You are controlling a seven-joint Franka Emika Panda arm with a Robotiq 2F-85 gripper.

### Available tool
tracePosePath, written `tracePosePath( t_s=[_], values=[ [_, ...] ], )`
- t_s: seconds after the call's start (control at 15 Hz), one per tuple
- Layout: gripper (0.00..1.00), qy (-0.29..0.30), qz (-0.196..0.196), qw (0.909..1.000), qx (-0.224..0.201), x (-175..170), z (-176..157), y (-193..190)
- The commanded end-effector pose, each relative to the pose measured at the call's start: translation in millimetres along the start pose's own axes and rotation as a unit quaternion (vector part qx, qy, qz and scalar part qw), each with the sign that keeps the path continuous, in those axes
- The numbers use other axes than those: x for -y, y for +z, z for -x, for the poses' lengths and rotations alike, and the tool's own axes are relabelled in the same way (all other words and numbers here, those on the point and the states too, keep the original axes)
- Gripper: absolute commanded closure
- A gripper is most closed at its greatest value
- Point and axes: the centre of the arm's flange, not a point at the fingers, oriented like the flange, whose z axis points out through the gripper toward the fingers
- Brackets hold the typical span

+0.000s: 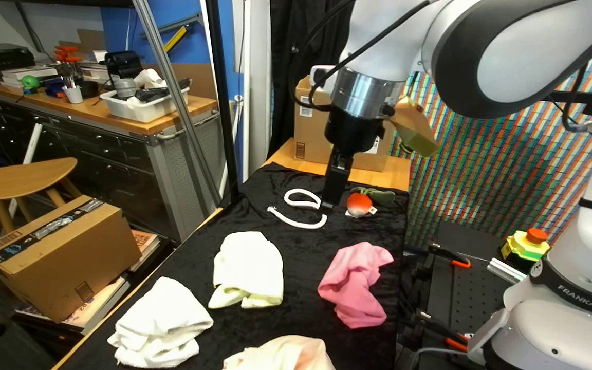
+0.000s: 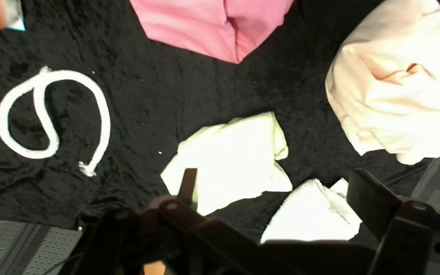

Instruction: Pick up all the clothes and plush toy, then put them in one place

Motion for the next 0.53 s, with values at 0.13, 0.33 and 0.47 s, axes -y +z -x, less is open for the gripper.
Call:
tracePosePath(
  t_s=[0.13, 0.33, 0.47],
  values=[
    [0.00, -0.052, -0.019, 0.9985, -0.004, 63.9, -92.9, 37.6],
    [0.00, -0.067, -0.035, 0.9971, 0.001, 93.1, -128.8, 60.4],
    [0.00, -0.082, -0.040, 0.9958, 0.003, 109.9, -153.5, 84.8]
  ],
)
